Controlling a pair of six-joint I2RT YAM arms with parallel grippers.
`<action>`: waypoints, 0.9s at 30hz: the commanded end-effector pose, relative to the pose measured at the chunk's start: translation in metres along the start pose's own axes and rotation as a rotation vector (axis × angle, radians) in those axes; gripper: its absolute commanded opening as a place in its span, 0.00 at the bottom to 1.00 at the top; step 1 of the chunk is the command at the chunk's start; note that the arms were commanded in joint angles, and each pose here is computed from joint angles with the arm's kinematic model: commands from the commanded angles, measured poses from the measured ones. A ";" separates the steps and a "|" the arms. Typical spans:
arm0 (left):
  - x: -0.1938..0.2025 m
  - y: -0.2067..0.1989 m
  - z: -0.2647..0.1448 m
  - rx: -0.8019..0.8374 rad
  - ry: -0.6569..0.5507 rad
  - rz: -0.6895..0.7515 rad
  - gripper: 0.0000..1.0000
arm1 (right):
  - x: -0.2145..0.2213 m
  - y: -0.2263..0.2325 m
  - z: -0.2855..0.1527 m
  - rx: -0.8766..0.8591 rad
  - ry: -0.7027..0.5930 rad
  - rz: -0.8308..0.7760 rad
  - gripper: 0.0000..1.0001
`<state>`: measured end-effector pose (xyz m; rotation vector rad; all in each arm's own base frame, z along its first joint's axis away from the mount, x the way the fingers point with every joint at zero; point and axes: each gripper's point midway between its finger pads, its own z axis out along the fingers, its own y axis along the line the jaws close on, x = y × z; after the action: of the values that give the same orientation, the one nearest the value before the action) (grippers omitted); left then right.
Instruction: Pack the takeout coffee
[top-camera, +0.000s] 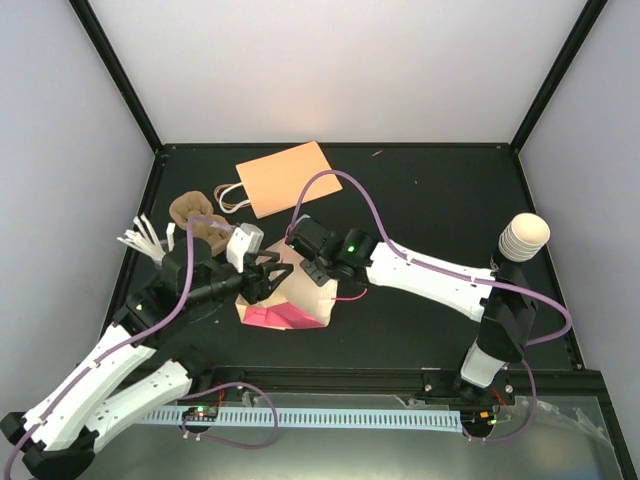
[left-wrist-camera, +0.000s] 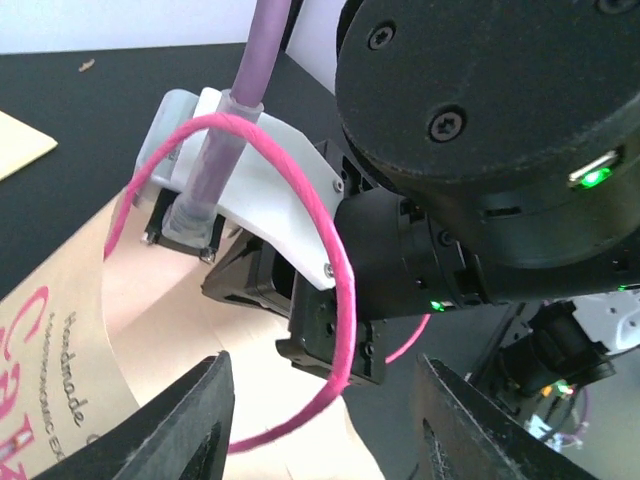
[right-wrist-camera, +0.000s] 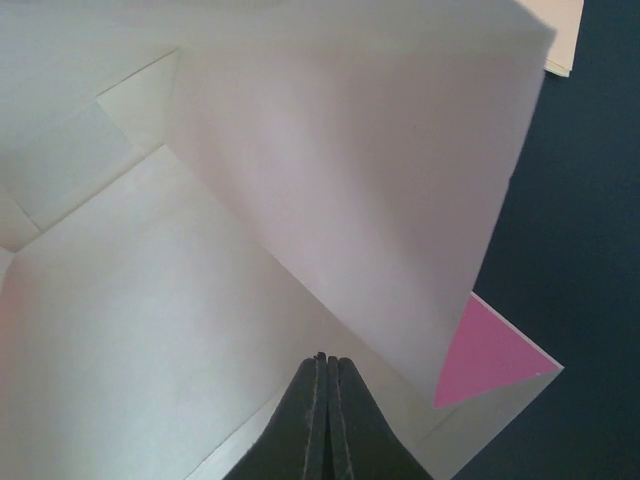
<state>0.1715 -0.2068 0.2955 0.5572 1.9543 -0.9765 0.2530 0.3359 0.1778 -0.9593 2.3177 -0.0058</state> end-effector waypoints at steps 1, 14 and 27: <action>-0.019 0.004 0.000 -0.044 -0.075 0.086 0.49 | -0.016 0.002 -0.008 -0.034 -0.045 0.034 0.02; -0.042 0.008 0.003 -0.096 -0.120 0.097 0.02 | -0.019 0.000 -0.014 -0.039 -0.057 0.047 0.02; -0.063 0.019 -0.004 -0.201 -0.142 0.000 0.02 | -0.019 -0.049 -0.082 -0.003 -0.156 0.147 0.06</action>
<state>0.2150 -0.1996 0.3127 0.4278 1.9567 -0.7763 0.2486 0.3178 0.2341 -0.8546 2.2639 0.1118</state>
